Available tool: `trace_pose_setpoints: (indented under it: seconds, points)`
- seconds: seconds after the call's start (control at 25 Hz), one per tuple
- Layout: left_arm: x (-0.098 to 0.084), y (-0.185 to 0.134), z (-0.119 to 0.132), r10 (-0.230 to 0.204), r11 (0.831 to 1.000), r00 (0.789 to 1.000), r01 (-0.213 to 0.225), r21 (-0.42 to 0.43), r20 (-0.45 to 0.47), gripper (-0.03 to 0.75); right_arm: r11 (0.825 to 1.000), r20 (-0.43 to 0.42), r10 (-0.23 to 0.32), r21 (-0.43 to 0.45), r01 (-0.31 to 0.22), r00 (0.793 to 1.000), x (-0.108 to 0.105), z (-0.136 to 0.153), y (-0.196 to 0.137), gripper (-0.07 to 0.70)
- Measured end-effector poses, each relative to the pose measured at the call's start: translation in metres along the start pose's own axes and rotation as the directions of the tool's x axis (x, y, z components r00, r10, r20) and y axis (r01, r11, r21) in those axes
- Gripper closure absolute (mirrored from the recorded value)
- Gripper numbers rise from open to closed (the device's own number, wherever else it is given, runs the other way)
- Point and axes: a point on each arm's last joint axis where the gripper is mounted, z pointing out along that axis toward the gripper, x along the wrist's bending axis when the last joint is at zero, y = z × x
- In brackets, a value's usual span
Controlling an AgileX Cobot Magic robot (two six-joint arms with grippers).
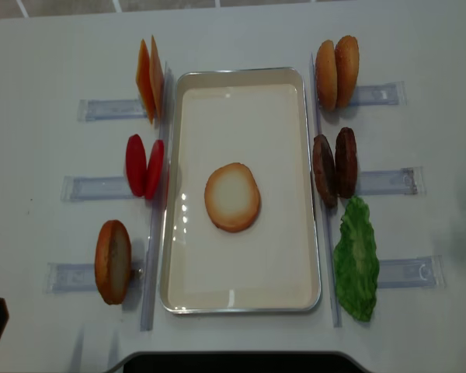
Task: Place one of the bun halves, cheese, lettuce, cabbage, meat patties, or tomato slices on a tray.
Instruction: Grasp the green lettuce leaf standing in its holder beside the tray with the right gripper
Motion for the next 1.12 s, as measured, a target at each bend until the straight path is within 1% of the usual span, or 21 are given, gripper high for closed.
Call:
trace_pose_setpoints:
  seconds: [0.08,0.16,0.32,0.4,0.52,0.6,0.72,0.92,1.12]
  points:
    - [0.0,0.0,0.0,0.0,1.0,1.0,0.0,0.0,0.0,0.244,1.0,-0.024,0.002,0.012,-0.001,1.0,0.009,0.001,0.0,0.23]
    - [0.0,0.0,0.0,0.0,1.0,1.0,0.0,0.0,0.0,0.244,1.0,-0.044,-0.017,0.024,0.018,0.999,0.023,0.002,-0.003,0.23]
    - [0.0,0.0,0.0,0.0,1.0,1.0,0.0,0.0,0.0,0.244,0.994,-0.085,-0.065,0.076,0.072,0.994,0.065,0.008,-0.014,0.23]
    - [0.0,0.0,0.0,0.0,1.0,1.0,0.0,0.0,0.0,0.244,0.988,-0.078,-0.095,0.111,0.103,0.992,0.086,0.014,-0.02,0.23]
    - [0.0,0.0,0.0,0.0,1.0,1.0,0.0,0.0,0.0,0.244,0.981,-0.059,-0.122,0.145,0.129,0.991,0.108,0.025,-0.027,0.23]
    - [0.0,0.0,0.0,0.0,1.0,1.0,0.0,0.0,0.0,0.244,0.98,-0.062,-0.125,0.148,0.133,0.99,0.116,0.031,-0.027,0.23]
    - [0.0,0.0,0.0,0.0,1.0,1.0,0.0,0.0,0.0,0.244,0.982,-0.071,-0.117,0.144,0.126,0.991,0.121,0.036,-0.026,0.23]
    - [0.0,0.0,0.0,0.0,1.0,1.0,0.0,0.0,0.0,0.244,0.985,-0.111,-0.084,0.139,0.099,0.99,0.128,0.041,-0.023,0.23]
    - [0.0,0.0,0.0,0.0,1.0,1.0,0.0,0.0,0.0,0.244,0.983,-0.1,-0.085,0.154,0.1,0.991,0.131,0.05,-0.02,0.236]
